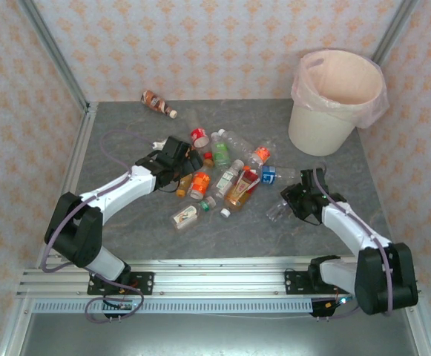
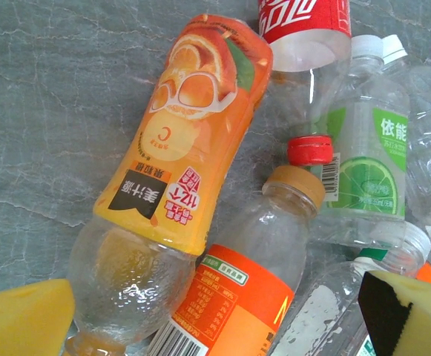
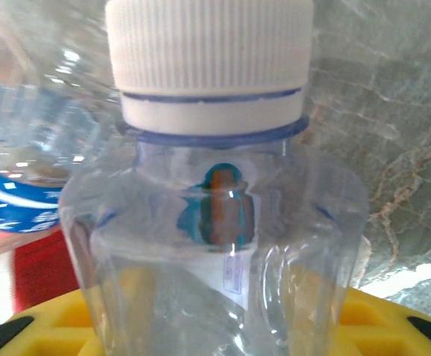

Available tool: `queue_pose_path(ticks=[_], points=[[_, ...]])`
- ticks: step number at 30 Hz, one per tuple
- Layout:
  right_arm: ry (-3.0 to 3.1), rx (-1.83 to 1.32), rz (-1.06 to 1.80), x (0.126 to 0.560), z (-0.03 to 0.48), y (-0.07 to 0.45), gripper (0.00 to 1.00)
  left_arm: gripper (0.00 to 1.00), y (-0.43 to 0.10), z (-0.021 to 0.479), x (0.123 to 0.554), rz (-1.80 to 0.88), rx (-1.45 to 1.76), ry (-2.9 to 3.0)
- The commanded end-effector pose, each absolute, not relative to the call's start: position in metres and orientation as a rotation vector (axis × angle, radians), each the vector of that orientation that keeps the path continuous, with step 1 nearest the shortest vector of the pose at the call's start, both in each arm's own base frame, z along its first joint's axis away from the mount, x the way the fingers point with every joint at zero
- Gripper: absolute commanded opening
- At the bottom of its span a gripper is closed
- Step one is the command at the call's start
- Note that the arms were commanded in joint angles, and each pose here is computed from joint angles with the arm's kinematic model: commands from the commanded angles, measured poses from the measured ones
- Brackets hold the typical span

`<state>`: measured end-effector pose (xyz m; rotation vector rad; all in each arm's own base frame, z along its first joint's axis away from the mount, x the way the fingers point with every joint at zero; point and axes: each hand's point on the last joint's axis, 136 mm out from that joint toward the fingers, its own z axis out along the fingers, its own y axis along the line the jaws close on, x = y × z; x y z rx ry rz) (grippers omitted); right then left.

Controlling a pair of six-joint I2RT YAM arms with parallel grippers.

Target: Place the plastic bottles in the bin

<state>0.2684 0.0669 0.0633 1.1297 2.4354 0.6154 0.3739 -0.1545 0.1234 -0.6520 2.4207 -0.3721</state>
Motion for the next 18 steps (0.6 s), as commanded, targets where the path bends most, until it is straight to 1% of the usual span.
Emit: queue_pose_path(ticks=[1,9,18], points=[[2.346,1.033,0.628,0.282,0.095,0.064,0.40,1.00,-0.158,0.134,0.382,-0.394,-0.658,2.395],[2.183,0.852,0.792,0.309,0.166,0.079,0.38,1.00,-0.158,0.134,0.381,-0.409,-0.693,2.383],[1.876,0.729,0.918,0.349,0.261,0.083,0.36,1.00,-0.160,0.137,0.384,-0.481,-0.773,2.326]])
